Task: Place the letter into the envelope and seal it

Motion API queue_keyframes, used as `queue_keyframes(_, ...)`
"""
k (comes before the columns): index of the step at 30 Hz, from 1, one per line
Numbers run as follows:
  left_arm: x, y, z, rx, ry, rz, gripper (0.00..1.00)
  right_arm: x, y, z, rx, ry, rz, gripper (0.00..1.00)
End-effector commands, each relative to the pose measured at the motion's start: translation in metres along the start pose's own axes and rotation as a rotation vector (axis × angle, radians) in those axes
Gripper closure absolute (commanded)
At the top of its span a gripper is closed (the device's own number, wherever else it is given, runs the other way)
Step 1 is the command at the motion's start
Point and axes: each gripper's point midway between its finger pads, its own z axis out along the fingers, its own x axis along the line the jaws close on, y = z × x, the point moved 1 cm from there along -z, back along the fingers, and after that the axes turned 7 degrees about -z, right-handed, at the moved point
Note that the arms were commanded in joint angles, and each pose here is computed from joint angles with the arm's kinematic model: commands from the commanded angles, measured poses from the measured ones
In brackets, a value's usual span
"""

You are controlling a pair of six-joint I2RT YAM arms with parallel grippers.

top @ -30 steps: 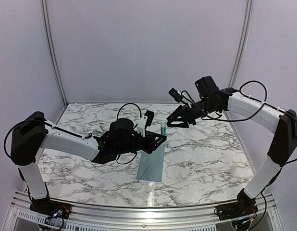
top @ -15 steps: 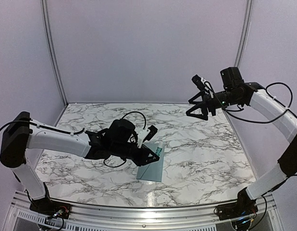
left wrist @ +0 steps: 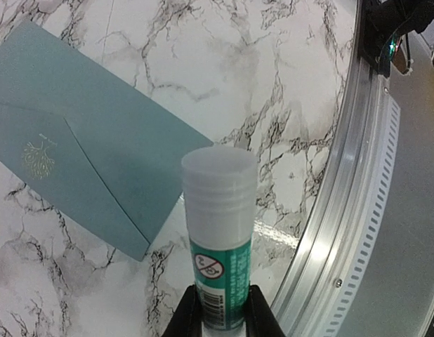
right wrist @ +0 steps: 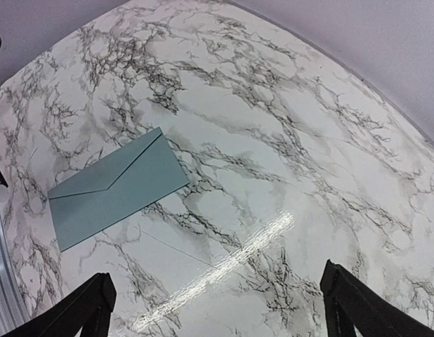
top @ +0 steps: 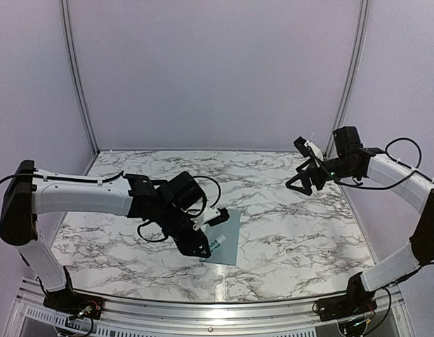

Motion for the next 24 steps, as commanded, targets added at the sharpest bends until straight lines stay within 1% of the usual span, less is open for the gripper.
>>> queue_keyframes(1, -0.004, -0.028, -0.003, 0.134, 0.015, 0.023, 1.00, -0.025, 0.003, -0.010, -0.091, -0.025, 0.054, 0.02)
queue_keyframes(7, 0.000, -0.044, 0.017, 0.219, 0.076, 0.037, 1.00, -0.022, -0.010, -0.005, -0.112, 0.006, 0.082, 0.01)
queue_keyframes(10, 0.002, -0.048, 0.026, 0.244, 0.102, 0.048, 1.00, -0.022, -0.014, -0.005, -0.100, -0.005, 0.078, 0.02)
queue_keyframes(16, 0.011, -0.058, 0.044, 0.302, 0.150, 0.051, 0.97, -0.021, -0.018, -0.003, -0.091, -0.003, 0.084, 0.01)
queue_keyframes(24, 0.019, -0.061, 0.058, 0.328, 0.198, 0.047, 0.89, -0.020, -0.021, -0.003, -0.093, -0.008, 0.081, 0.02)
